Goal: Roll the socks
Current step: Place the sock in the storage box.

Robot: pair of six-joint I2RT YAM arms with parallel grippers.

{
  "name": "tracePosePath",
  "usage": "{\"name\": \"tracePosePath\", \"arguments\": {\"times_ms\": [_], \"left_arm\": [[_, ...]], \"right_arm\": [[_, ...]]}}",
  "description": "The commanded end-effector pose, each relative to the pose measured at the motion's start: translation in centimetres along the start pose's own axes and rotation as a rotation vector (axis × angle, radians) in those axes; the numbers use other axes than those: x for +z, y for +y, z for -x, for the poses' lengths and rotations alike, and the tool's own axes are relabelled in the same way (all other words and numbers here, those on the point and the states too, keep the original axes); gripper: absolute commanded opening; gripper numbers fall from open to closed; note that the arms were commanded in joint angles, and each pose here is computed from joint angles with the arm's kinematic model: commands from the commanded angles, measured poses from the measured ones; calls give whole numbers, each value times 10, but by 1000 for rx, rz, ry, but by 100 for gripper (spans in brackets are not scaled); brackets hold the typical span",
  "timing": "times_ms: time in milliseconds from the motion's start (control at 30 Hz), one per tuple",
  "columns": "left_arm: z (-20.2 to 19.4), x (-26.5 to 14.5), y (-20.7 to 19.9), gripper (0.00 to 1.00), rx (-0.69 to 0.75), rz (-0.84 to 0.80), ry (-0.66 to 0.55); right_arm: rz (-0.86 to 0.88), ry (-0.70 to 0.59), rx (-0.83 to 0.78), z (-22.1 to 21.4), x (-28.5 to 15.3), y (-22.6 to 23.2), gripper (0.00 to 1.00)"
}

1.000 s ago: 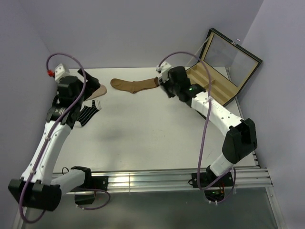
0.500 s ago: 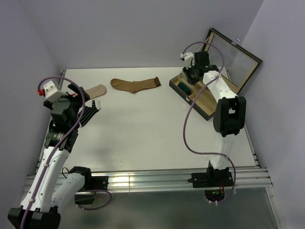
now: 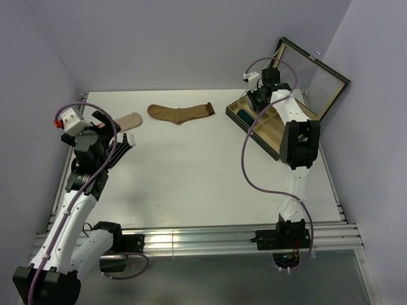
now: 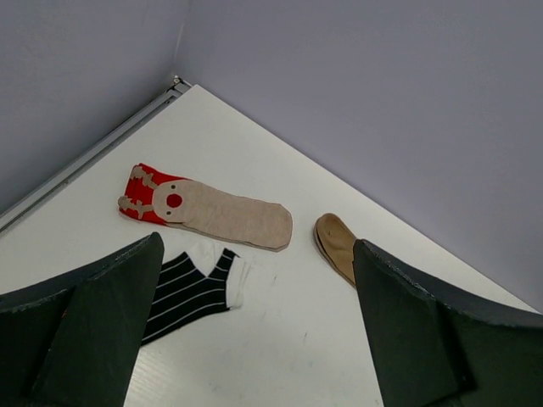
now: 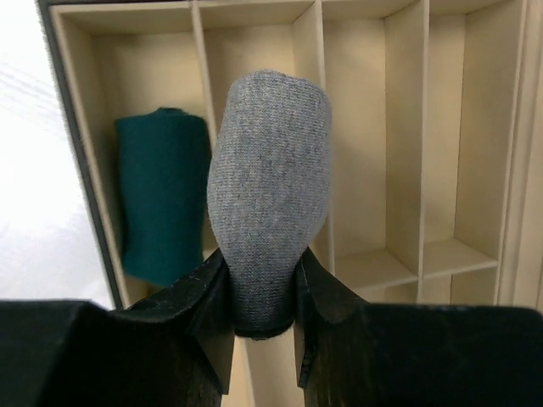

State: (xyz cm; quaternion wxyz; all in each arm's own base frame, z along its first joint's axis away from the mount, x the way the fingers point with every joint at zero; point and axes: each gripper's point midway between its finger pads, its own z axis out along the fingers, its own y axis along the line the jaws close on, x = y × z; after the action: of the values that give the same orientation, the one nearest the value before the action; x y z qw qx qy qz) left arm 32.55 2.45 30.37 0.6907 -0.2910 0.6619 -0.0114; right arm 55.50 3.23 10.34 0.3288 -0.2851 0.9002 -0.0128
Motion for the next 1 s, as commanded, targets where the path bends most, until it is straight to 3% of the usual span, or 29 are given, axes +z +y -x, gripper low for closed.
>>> {"name": "tracePosePath", "arguments": {"times_ms": [0,433,967], "left_arm": [[7,2,-6,98,-22,-25,-27],[3,2,-10,98,-24,-45,-8],[3,1,-10,98,-24,-51,-6]], "right_arm": [[-9,-14,-22,4,5,-14,0],[32,11,-35,-13,47,-11,1],[62,19,-61,-26,42,2,44]]}}
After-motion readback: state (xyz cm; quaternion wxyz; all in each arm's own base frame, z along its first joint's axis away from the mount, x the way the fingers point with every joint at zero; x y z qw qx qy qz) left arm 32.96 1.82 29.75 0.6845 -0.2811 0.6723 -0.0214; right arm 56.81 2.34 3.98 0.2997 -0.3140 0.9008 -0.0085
